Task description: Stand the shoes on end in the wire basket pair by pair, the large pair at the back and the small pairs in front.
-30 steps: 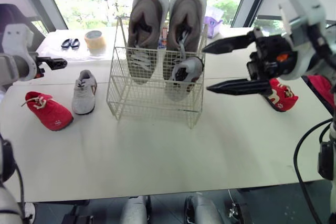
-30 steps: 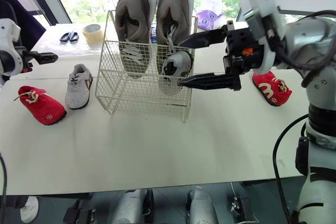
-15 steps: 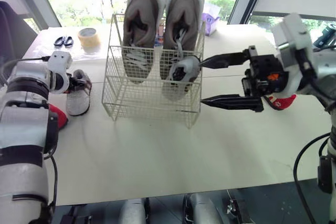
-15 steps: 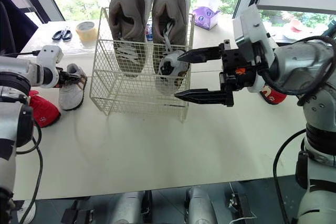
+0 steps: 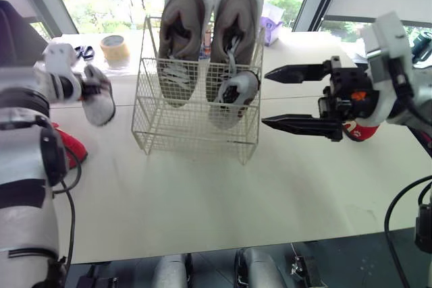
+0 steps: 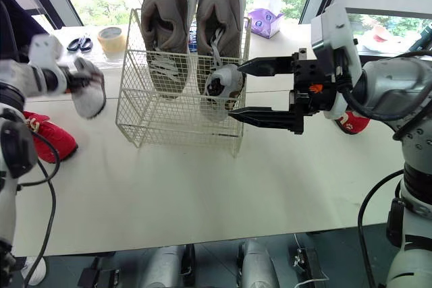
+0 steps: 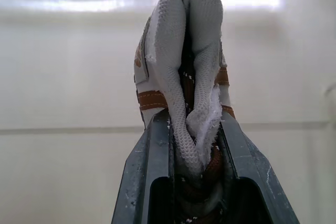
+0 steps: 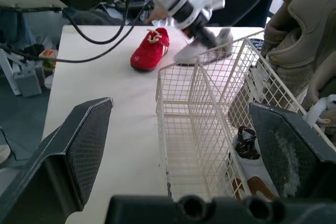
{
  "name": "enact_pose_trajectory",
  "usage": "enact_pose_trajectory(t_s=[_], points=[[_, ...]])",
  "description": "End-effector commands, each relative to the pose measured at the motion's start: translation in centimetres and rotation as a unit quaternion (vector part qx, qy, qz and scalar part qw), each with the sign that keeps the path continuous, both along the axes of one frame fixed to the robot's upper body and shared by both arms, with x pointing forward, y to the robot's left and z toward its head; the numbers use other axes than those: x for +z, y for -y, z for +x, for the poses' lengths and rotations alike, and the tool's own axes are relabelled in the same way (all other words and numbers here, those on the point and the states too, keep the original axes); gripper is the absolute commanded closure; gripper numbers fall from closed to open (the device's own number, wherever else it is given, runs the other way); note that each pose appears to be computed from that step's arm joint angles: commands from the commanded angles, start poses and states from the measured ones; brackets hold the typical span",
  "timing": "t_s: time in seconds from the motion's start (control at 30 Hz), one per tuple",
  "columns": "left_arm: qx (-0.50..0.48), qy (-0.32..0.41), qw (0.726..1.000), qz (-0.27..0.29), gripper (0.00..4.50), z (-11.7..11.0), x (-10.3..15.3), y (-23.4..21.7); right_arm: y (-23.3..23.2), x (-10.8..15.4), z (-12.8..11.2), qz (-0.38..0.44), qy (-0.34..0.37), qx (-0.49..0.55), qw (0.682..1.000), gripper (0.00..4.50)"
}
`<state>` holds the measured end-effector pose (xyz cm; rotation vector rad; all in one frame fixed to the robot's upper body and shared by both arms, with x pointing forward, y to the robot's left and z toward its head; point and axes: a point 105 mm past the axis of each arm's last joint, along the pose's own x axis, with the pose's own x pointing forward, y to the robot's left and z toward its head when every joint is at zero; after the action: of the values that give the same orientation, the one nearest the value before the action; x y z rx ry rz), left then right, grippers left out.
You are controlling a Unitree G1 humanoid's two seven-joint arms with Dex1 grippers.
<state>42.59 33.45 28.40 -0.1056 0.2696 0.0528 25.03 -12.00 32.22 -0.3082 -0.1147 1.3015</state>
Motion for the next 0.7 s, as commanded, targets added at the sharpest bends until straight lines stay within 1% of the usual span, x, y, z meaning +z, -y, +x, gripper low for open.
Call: enact_pose_trajectory(t_s=[0.03,0.1,0.13,0.17,0.2,0.23,0.27,0.3,0.33,0.37,0.4,0.43,0.47,0.5,0.53,0.57,0.6,0.63,0.7], points=[[0.071,0.209,0.974,0.048,4.16,-3.4,10.2,-1.8,1.4,2.0,-0.2,0.037,0.003,-0.022,0.999,0.00],[0.085,0.281,0.954,0.058,4.16,-6.3,12.0,-0.7,1.8,1.8,0.1,0.044,-0.014,-0.031,0.998,0.00],[0.078,0.336,0.937,0.056,4.16,-8.0,13.2,0.5,1.9,1.7,0.3,0.046,-0.022,-0.034,0.998,0.00],[0.050,0.396,0.916,0.042,4.16,-9.8,14.2,2.4,2.0,1.5,0.5,0.048,-0.031,-0.034,0.998,0.00],[0.037,0.454,0.890,0.025,4.16,-11.7,15.1,4.0,2.0,1.5,0.6,0.052,-0.038,-0.031,0.997,0.00],[0.034,0.496,0.867,0.002,4.16,-13.2,15.5,5.1,1.9,1.4,0.7,0.055,-0.045,-0.027,0.997,0.00],[0.036,0.517,0.855,-0.015,4.16,-14.0,15.5,5.7,1.9,1.4,0.7,0.057,-0.049,-0.025,0.997,0.00],[0.030,0.532,0.846,-0.019,4.16,-14.5,14.9,7.3,1.7,1.0,0.6,0.054,-0.063,-0.012,0.996,0.00],[0.023,0.539,0.842,-0.022,4.16,-14.8,14.4,8.5,1.6,0.7,0.5,0.051,-0.073,-0.004,0.996,0.00],[0.025,0.547,0.836,-0.038,4.16,-15.1,13.9,9.4,1.5,0.2,0.4,0.046,-0.085,0.004,0.995,0.00],[0.020,0.545,0.837,-0.040,4.16,-15.0,13.3,10.3,1.4,-0.1,0.4,0.041,-0.092,0.008,0.995,0.00],[-0.001,0.546,0.837,-0.026,4.16,-14.8,12.6,11.8,1.4,-0.5,0.4,0.036,-0.099,0.008,0.994,0.00],[-0.009,0.538,0.842,-0.038,4.16,-14.3,11.5,12.7,1.4,-0.8,0.4,0.032,-0.104,0.006,0.994,0.00],[-0.026,0.532,0.845,-0.037,4.16,-13.9,10.6,13.8,1.5,-1.0,0.5,0.032,-0.106,0.004,0.994,0.00],[-0.041,0.527,0.849,-0.013,4.16,-13.6,9.7,14.7,1.5,-1.0,0.6,0.033,-0.106,0.001,0.994,0.00],[-0.051,0.522,0.852,0.000,4.16,-13.3,8.8,15.3,1.6,-0.9,0.6,0.034,-0.104,-0.002,0.994,0.00],[-0.052,0.518,0.854,0.002,4.16,-13.0,8.0,15.6,1.7,-0.8,0.6,0.036,-0.104,-0.005,0.994,0.00],[-0.061,0.516,0.854,0.015,4.16,-12.8,7.4,16.2,1.8,-0.8,0.5,0.038,-0.104,-0.007,0.994,0.00],[-0.077,0.521,0.850,0.025,4.16,-12.4,6.7,17.2,1.8,-0.7,0.5,0.041,-0.102,-0.012,0.994,0.00]])
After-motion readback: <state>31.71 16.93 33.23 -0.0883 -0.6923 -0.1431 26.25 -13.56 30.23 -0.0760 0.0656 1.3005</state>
